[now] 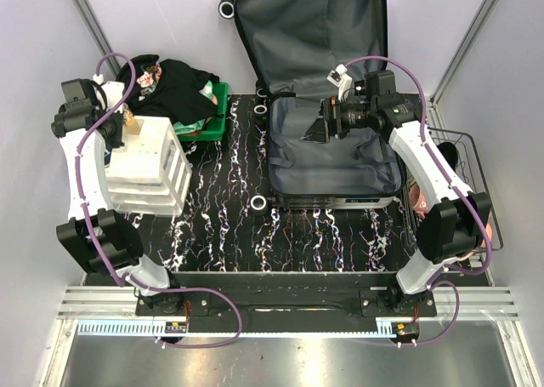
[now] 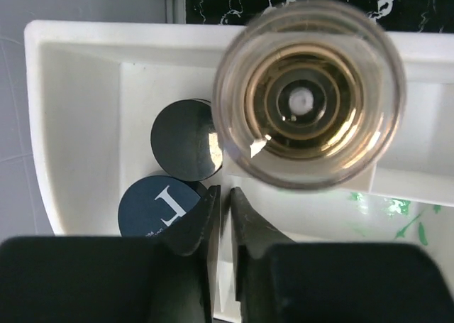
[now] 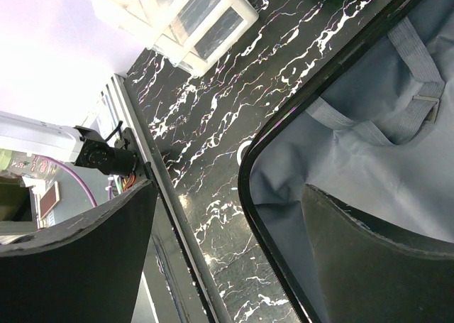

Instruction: Open, take out, and arrange the luggage

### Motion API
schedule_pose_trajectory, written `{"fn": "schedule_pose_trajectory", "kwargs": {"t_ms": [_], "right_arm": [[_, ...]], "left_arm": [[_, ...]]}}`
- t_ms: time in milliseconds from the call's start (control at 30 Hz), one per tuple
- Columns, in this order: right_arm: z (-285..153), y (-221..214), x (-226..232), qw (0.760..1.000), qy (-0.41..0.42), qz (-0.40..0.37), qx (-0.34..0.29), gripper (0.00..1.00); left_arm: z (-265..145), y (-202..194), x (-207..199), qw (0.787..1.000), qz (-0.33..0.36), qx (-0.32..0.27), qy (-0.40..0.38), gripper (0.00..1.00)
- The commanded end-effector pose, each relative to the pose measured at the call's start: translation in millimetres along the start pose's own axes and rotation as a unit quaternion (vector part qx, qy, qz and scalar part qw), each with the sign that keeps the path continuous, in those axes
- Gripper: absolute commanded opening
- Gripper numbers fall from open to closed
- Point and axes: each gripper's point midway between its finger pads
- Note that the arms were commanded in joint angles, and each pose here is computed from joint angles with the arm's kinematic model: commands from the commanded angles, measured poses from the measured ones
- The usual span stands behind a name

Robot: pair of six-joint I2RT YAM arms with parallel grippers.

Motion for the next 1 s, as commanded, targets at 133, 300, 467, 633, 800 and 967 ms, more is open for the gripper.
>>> {"fn": "schedule_pose_trajectory", "kwargs": {"t_ms": [133, 300, 467, 633, 800, 967], "right_arm": [[-16, 13, 17, 0.999, 0.006, -0.037, -0.026, 0.94], [-19, 21, 7, 0.999, -0.004, -0.039, -0.035, 0.94], [-23, 29, 1, 0.998, -0.017, -0.043, -0.045, 0.95], [-28, 40, -5, 0.996, -0.039, -0.053, -0.068, 1.0], [-44, 56, -8, 0.987, -0.073, -0.085, -0.119, 1.0], [-61, 61, -19, 0.978, -0.116, -0.087, -0.148, 1.0]], "left_arm": [[-33, 15, 27, 0.997, -0.051, -0.017, 0.061, 0.74], [-74, 45, 28, 0.994, -0.066, -0.074, 0.053, 0.88], [-115, 82, 25, 0.985, -0.085, -0.147, 0.031, 0.99], [-153, 132, 0, 0.963, -0.085, -0.253, -0.047, 0.99], [-147, 164, -74, 0.954, 0.006, -0.267, -0.135, 0.99], [-124, 186, -170, 0.939, 0.074, -0.255, -0.217, 0.99]]}}
Point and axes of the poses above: each gripper's point midway between its finger pads, its own z axis out along the fingers, its own x axis along the line the jaws close on, y = z × x, and after that the axes turned 15 degrees about z, right-handed
